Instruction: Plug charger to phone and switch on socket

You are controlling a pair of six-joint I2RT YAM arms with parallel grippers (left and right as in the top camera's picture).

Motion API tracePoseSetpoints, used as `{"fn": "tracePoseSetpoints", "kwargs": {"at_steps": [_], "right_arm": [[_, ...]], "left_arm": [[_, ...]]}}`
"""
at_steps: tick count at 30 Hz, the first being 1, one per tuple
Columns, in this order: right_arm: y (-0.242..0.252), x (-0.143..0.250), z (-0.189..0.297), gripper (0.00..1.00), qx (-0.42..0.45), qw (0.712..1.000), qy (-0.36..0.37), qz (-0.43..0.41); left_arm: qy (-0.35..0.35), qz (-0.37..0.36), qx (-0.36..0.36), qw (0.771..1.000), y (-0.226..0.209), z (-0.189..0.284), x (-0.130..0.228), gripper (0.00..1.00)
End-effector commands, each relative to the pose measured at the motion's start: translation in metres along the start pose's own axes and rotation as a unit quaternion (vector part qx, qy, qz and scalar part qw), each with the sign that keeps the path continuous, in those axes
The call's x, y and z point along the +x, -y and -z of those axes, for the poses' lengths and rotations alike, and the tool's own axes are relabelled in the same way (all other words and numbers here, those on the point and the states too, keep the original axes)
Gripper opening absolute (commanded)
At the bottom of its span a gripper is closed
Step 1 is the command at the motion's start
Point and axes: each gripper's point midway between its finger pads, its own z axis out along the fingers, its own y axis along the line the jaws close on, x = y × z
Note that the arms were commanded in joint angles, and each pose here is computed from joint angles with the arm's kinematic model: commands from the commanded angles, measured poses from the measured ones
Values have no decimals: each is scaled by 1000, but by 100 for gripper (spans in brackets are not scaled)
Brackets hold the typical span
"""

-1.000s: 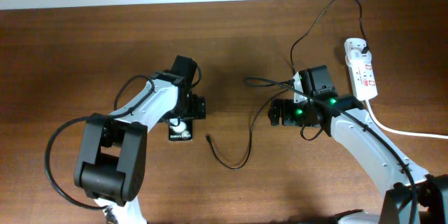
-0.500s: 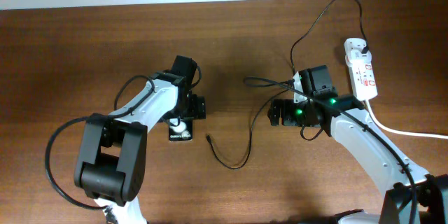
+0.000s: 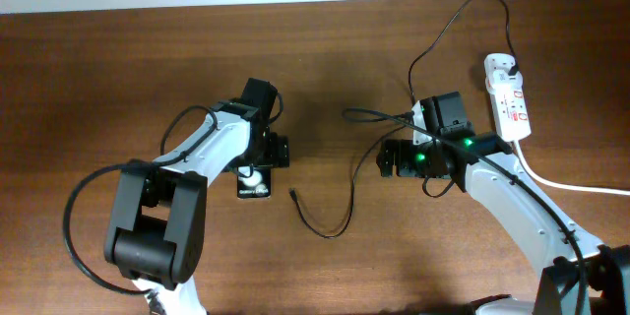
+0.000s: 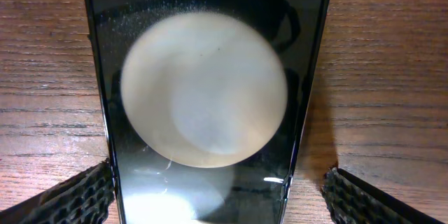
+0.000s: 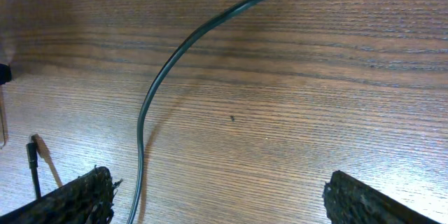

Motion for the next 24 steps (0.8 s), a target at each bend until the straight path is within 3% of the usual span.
{"fn": "tracePoseSetpoints", "kwargs": {"at_steps": [1, 24], "right_arm": [[-1, 4, -3, 99, 1, 1000, -5, 3], [-1, 4, -3, 99, 1, 1000, -5, 3]], "left_arm": [[-15, -1, -27, 1000, -9, -12, 10, 99], [-12, -1, -26, 1000, -8, -12, 9, 99]]}}
